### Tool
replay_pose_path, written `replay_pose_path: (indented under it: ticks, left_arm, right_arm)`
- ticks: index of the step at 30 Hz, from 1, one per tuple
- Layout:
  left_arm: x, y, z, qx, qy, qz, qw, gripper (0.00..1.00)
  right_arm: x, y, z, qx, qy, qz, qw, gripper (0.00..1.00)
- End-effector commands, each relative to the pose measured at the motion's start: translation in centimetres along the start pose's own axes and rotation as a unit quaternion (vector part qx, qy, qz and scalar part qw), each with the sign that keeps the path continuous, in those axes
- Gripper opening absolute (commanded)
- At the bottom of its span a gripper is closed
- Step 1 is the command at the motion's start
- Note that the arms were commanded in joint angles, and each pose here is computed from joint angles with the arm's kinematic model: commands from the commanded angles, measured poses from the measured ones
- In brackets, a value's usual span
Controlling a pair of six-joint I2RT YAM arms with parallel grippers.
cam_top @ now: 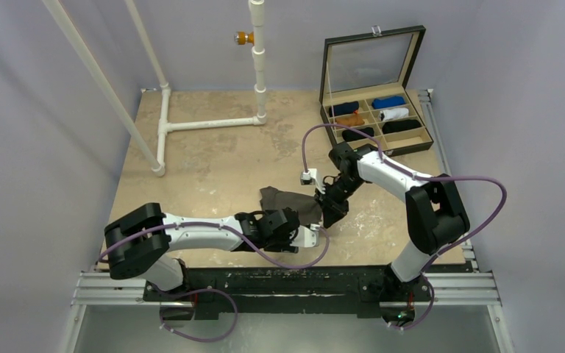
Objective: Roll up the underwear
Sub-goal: Fold the underwear at the center of the board.
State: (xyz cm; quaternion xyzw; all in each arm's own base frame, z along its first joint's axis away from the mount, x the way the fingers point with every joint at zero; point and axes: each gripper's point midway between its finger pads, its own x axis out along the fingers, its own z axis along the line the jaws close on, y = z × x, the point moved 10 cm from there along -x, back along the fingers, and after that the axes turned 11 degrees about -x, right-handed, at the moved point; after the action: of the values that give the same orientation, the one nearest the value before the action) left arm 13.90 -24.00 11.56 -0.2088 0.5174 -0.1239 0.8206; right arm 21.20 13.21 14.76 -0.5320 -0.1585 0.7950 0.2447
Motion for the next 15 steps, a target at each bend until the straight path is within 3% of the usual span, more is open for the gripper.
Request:
replay_pose_path:
  ticks: [1, 7, 12, 15]
  left_arm:
    - [-1.02, 0.10, 0.33, 0.011, -0.009, -0.003, 1.000, 0.65]
    - [-1.23, 0.47, 0.04, 0.019, 0.007, 0.006, 1.000, 0.50]
    - [-1.11, 0.73, -0.34, 0.028, 0.026, 0.018, 0.999, 0.32]
    - [-1.18, 0.69, -0.50, 0.031, 0.038, 0.022, 0.999, 0.16]
  right_arm:
    - [-0.51, 0.09, 0.53, -0.007, -0.002, -0.005, 1.000, 0.00]
    - [-0.34, 0.22, 0.58, -0.006, -0.004, -0.006, 1.000, 0.00]
    - [-0.12, 0.38, 0.61, -0.006, -0.008, -0.008, 1.000, 0.00]
    - [-0.07, 0.63, 0.71, -0.006, -0.010, -0.003, 1.000, 0.00]
